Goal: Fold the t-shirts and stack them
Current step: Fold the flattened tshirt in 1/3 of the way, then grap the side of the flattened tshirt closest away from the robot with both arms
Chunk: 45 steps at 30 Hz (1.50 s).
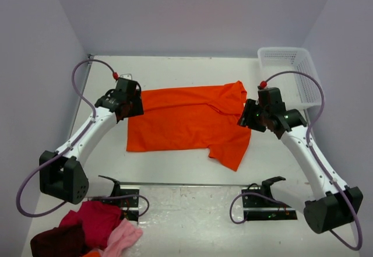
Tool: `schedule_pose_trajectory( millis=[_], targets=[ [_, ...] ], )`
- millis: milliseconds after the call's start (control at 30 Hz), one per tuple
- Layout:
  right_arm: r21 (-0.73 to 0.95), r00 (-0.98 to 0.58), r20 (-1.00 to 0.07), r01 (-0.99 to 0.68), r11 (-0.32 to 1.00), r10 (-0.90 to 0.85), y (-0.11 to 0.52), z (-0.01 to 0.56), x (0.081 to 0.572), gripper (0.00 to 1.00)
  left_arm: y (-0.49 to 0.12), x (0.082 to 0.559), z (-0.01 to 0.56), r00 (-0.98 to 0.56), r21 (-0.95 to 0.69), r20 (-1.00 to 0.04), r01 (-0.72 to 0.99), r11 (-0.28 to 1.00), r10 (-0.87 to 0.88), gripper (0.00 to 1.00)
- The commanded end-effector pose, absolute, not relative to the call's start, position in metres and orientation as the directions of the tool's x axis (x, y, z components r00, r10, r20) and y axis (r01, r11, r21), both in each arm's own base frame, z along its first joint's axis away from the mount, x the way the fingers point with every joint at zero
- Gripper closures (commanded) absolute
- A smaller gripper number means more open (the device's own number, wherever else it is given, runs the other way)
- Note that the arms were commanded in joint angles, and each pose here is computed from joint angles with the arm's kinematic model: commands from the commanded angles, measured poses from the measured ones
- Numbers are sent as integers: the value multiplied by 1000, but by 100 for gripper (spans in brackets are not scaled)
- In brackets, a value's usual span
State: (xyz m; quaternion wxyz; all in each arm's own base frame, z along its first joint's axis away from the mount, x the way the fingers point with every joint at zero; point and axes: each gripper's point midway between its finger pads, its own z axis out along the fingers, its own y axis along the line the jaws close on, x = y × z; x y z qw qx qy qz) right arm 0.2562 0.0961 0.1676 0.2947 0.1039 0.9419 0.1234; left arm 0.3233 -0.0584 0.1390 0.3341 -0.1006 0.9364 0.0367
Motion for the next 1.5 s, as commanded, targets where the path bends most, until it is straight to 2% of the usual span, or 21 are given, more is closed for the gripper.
schedule_pose_trajectory(
  millis=[0, 100, 233, 267, 400, 600, 700, 867, 1033, 1233, 1333, 1467],
  targets=[
    [392, -842, -380, 229, 891, 384, 108, 171, 217, 49, -57, 308, 159, -737, -28, -648, -230, 973, -193, 33],
    [421, -828, -311, 320, 849, 467, 106, 166, 193, 55, -58, 294, 170, -758, 3, -627, -230, 973, -177, 34],
    [518, -803, -247, 363, 775, 542, 119, 158, 183, 56, -63, 282, 185, -720, -8, -678, -196, 980, -150, 32],
    [513, -807, -193, 402, 758, 558, 121, 141, 173, 56, -66, 278, 181, -731, 3, -671, -173, 985, -126, 32],
    [554, -795, -164, 416, 721, 584, 125, 123, 163, 58, -69, 273, 181, -725, -8, -679, -150, 989, -116, 32],
    [516, -793, -79, 486, 705, 605, 127, 76, 153, 61, -72, 275, 190, -705, -50, -694, -156, 987, -147, 32],
    [468, -771, -84, 529, 708, 631, 120, 62, 156, 63, -75, 282, 197, -696, -55, -701, -160, 986, -153, 32],
    [365, -756, -51, 594, 716, 653, 113, 50, 156, 60, -83, 290, 199, -701, -73, -696, -147, 986, -156, 32],
    [306, -710, -63, 655, 691, 701, 101, 52, 151, 60, -86, 296, 198, -710, -65, -689, -140, 988, -146, 32],
    [290, -703, -89, 660, 693, 706, 95, 52, 150, 54, -89, 297, 198, -716, -77, -681, -139, 987, -153, 32],
    [287, -706, -59, 665, 690, 705, 99, 44, 149, 50, -91, 299, 201, -713, -87, -683, -138, 987, -160, 32],
    [302, -699, -50, 670, 678, 713, 101, 38, 149, 49, -91, 302, 208, -706, -82, -690, -138, 987, -156, 31]
  ],
)
